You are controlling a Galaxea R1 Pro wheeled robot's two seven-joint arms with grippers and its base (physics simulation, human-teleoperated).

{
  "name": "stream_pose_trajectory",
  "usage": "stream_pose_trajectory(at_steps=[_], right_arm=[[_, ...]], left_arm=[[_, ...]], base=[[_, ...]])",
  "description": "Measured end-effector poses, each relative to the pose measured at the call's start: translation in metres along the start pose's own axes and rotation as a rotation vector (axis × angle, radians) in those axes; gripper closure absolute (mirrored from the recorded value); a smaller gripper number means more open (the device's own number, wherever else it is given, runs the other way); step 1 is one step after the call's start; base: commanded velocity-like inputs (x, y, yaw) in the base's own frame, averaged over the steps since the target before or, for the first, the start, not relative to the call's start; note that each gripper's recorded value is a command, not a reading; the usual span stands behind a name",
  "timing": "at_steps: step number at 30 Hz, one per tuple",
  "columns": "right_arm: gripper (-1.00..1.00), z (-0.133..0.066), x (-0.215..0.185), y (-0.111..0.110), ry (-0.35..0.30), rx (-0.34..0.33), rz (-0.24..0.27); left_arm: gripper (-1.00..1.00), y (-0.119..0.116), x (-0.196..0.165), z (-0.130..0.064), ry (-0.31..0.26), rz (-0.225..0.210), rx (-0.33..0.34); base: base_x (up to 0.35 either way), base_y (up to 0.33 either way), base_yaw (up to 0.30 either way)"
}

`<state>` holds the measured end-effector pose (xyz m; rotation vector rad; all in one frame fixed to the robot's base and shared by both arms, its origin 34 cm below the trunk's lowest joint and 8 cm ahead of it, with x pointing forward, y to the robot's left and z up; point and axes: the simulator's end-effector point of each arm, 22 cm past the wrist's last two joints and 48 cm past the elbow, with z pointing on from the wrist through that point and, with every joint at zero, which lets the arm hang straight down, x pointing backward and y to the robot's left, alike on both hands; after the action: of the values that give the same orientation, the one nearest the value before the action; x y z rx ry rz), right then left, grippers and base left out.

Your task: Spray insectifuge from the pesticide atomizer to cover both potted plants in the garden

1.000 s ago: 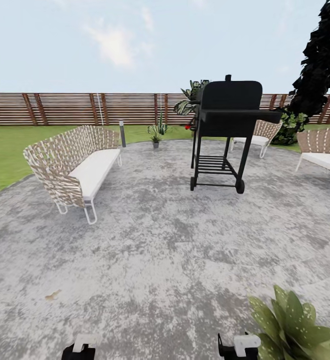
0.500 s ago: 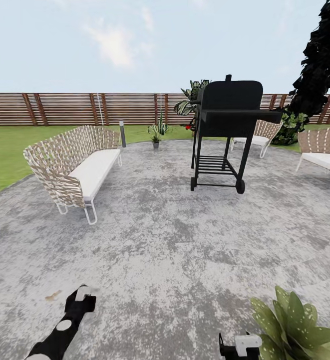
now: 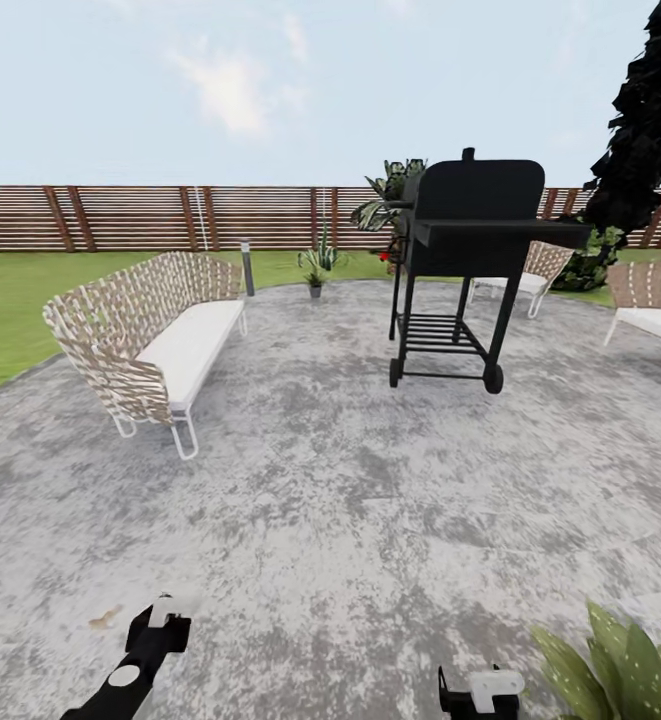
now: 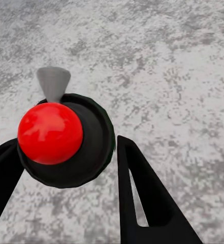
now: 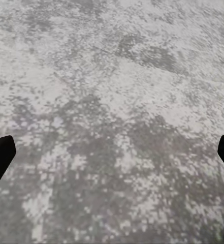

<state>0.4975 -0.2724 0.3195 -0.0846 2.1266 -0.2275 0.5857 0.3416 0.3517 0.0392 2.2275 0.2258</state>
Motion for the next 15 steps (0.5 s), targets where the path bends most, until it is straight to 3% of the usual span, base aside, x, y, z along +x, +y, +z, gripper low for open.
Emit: stream_pose_trajectory(at_steps=[7,15], right_arm=[[-1.0,0.0,0.0,0.0,0.001,-0.002,0.0],[-1.0,-0.001,0.0,0.005,0.002,-0.007,0.002]], left_arm=[[1.0,-0.008,0.018,-0.004,0.033,-0.004,0.017],[1.0,-0.01,0.021,-0.005,0.035,-0.009,0.018]], base=[[0.339,0.007,-0.192],[0.323,0.094,-0.018]])
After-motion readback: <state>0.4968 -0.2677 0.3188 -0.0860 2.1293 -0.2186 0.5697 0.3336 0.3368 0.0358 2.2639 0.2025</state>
